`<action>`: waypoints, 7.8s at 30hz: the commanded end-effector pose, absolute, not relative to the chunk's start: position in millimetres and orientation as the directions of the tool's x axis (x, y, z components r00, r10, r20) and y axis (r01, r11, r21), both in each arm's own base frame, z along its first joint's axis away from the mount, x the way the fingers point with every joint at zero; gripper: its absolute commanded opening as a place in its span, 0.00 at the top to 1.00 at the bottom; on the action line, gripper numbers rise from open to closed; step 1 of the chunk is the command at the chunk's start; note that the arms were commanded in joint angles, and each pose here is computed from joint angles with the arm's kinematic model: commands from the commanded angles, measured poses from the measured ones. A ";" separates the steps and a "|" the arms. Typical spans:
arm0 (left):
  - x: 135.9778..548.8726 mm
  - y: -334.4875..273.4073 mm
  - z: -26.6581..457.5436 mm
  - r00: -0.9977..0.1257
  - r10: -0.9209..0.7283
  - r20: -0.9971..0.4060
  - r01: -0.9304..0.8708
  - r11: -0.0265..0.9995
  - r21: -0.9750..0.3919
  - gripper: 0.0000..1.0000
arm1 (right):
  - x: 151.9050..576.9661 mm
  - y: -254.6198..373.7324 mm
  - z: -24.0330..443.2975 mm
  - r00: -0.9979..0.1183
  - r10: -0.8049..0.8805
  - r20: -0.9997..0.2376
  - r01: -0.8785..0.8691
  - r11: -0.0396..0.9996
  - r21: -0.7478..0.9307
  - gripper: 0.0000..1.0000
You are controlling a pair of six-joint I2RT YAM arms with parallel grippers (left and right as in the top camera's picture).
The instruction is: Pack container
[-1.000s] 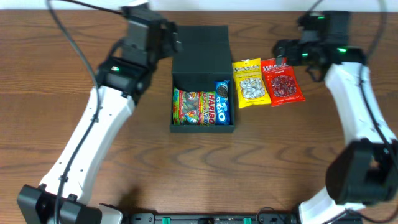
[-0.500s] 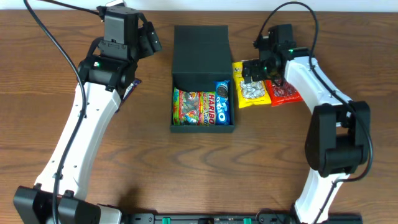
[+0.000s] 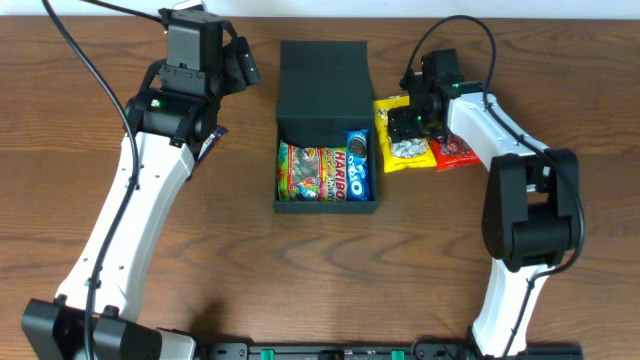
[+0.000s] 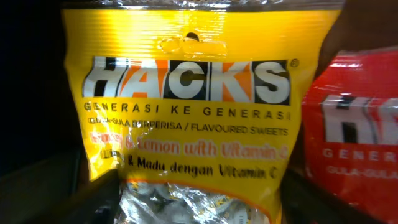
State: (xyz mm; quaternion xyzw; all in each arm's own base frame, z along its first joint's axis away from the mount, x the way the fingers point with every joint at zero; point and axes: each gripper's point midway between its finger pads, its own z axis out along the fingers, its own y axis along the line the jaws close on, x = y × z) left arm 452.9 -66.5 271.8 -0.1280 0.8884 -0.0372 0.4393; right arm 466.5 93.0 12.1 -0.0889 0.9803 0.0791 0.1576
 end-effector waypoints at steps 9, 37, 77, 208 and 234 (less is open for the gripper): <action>444.9 -32.1 262.4 -0.654 -0.022 -0.756 -0.154 0.982 0.105 0.04 | 457.4 105.2 -2.2 -0.944 -0.175 -0.280 -0.220 0.965 0.141 0.87; 443.1 -16.2 49.0 -0.839 0.521 -0.161 0.466 0.838 0.282 0.15 | 478.8 127.9 249.8 -0.747 -0.153 -0.647 -0.313 0.939 0.140 0.99; 435.5 -9.2 -4.1 -0.890 0.430 -0.149 0.425 0.903 0.070 0.53 | 474.4 126.9 246.7 -0.761 -0.155 -0.630 -0.310 0.940 0.143 0.99; 500.4 27.0 275.4 -0.648 -0.030 -0.761 -0.183 0.976 0.117 0.05 | 393.1 272.4 189.7 -0.899 -0.032 -0.438 -0.315 0.741 0.593 0.99; 498.1 27.1 272.8 -0.659 -0.030 -0.752 -0.181 0.976 0.120 0.05 | 363.4 306.5 30.7 -0.937 -0.297 -0.187 -0.341 0.651 0.678 0.99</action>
